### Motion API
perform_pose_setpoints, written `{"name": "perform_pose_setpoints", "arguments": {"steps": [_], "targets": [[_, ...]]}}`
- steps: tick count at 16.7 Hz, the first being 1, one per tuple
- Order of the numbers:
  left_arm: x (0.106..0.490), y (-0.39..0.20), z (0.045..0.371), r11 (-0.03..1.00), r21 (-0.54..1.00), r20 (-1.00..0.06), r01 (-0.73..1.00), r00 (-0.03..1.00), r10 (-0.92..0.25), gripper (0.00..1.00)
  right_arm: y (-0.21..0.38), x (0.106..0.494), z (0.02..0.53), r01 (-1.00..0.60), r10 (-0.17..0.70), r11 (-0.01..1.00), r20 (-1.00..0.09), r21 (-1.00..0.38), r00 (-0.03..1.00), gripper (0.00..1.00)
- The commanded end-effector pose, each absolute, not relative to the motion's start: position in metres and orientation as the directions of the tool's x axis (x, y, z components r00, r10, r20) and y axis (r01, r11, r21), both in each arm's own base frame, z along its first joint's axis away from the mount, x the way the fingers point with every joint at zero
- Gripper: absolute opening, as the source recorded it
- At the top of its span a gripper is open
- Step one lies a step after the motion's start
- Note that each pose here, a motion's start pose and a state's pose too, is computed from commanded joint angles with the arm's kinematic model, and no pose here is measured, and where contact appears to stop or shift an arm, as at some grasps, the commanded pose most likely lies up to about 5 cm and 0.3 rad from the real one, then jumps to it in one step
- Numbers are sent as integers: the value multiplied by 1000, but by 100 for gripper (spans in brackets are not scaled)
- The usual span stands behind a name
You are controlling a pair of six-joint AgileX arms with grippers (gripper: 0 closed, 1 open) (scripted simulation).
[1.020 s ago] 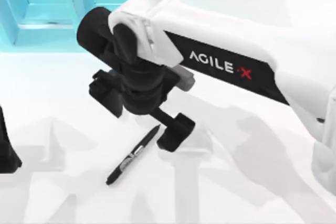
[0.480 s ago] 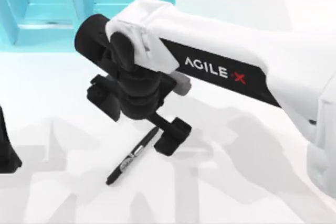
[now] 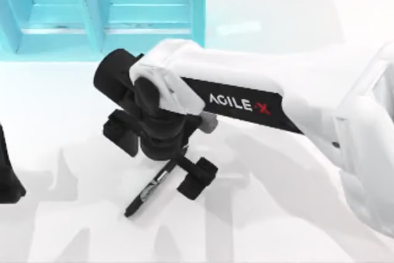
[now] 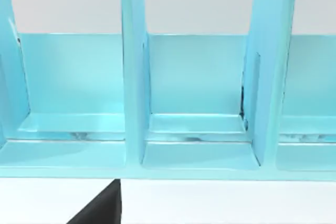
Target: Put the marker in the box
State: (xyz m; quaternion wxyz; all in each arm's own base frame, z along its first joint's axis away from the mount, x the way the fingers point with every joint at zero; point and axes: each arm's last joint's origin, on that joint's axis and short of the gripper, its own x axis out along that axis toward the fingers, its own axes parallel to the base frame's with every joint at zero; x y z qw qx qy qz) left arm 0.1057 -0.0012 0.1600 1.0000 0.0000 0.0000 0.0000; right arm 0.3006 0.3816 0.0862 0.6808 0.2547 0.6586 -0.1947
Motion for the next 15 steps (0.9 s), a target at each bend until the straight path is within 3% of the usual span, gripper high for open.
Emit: {"name": "perform_pose_setpoints", "arguments": {"steps": [3, 15], "targets": [[106, -1, 160, 1000, 0, 0, 0, 1000, 0, 100, 382, 301, 86, 601, 70, 794, -996, 90, 57, 100], [106, -1, 160, 1000, 0, 0, 0, 1000, 0, 100, 382, 301, 86, 601, 70, 794, -996, 90, 57, 10]]}}
